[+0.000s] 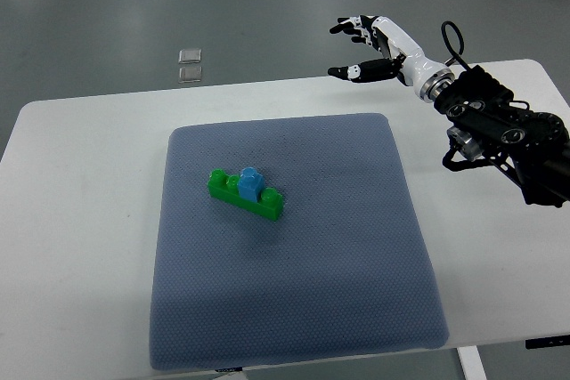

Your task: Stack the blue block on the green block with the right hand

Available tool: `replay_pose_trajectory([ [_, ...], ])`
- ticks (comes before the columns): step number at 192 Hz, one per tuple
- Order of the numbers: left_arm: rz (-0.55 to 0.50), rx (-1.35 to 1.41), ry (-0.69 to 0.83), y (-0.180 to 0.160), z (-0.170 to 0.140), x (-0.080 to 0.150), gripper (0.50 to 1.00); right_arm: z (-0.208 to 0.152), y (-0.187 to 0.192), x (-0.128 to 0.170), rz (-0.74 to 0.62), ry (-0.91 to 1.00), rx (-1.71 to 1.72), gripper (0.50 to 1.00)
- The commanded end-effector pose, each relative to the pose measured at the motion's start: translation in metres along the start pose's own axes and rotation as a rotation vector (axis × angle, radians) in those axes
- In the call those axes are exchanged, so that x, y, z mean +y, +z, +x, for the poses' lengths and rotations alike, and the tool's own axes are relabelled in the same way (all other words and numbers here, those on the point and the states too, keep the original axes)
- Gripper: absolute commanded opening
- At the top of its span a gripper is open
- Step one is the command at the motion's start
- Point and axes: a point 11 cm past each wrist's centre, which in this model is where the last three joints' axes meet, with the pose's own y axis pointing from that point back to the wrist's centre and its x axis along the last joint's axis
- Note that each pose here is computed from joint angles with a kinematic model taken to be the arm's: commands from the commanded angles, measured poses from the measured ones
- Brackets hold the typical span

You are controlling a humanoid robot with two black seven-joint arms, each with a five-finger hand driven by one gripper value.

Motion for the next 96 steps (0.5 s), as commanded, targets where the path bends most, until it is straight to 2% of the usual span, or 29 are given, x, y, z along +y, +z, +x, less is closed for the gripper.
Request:
replay_pose_trajectory([
  [1, 0.002, -0.001, 0.000, 0.000, 0.000, 0.000, 1.000, 0.002, 0.006, 0.001, -0.022, 0.052, -0.131, 0.909],
  [54, 0.000, -0.001, 0.000, 0.000, 0.000, 0.000, 1.000, 0.006, 0.018, 0.002, -0.132, 0.099, -0.432, 0.909],
  [96, 0.000, 0.001, 0.000, 0.000, 0.000, 0.000, 1.000, -0.011, 0.020, 0.005, -0.110, -0.002, -0.515, 0.909],
])
